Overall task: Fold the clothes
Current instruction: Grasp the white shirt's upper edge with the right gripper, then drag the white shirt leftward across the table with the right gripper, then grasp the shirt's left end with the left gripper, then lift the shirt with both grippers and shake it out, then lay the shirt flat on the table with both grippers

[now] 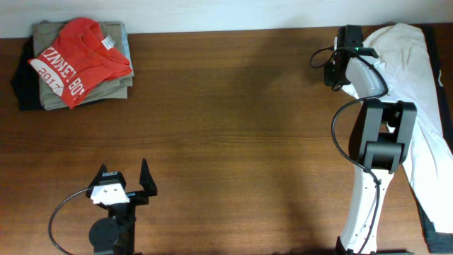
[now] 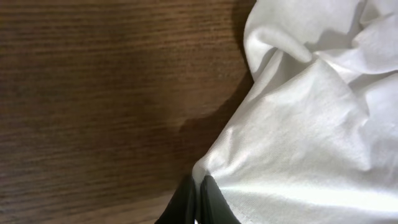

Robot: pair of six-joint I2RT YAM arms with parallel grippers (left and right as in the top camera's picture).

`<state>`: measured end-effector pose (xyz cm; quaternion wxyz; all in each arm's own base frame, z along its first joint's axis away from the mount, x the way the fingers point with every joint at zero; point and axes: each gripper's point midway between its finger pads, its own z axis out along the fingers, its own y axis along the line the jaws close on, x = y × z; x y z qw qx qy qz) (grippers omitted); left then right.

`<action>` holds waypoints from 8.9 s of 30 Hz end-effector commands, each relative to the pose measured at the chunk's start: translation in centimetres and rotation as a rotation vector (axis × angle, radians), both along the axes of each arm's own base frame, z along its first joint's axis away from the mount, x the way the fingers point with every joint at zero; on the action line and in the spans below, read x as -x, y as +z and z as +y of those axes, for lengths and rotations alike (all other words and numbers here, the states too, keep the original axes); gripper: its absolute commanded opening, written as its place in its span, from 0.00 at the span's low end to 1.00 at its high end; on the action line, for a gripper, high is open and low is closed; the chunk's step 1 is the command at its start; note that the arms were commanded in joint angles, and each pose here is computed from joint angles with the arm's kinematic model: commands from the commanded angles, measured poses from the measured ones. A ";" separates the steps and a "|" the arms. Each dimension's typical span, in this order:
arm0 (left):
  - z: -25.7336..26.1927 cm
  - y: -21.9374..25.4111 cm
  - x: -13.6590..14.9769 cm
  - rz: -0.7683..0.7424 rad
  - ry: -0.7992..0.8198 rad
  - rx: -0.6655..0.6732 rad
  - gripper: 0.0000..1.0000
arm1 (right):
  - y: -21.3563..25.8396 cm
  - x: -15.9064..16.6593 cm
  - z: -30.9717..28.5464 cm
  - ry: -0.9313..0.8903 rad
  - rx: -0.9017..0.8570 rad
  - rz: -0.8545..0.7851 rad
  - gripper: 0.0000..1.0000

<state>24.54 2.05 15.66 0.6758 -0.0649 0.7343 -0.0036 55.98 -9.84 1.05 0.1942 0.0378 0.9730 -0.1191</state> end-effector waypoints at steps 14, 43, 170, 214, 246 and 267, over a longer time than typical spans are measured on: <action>0.1 -0.2 0.0 0.002 0.002 -0.016 0.99 | 13.9 -2.8 24.0 0.436 -0.169 -0.223 0.04; 0.2 -0.2 0.0 0.002 0.006 -0.017 0.99 | 15.6 11.6 18.1 -0.254 -0.375 0.277 0.99; -0.8 -12.1 -11.2 1.143 -0.170 0.335 0.01 | 13.7 20.1 9.2 -0.214 -0.806 0.038 0.04; -3.0 19.3 -18.5 0.805 -0.324 0.273 0.00 | 35.7 16.5 6.2 -0.069 -0.637 -0.296 0.04; -3.8 19.5 -11.8 0.699 -0.292 0.188 0.01 | 37.2 17.4 8.7 -0.038 -0.582 -0.395 0.04; -3.6 17.3 -15.4 0.884 -0.314 0.175 0.01 | 36.5 20.6 4.2 -0.142 -0.584 -0.267 0.04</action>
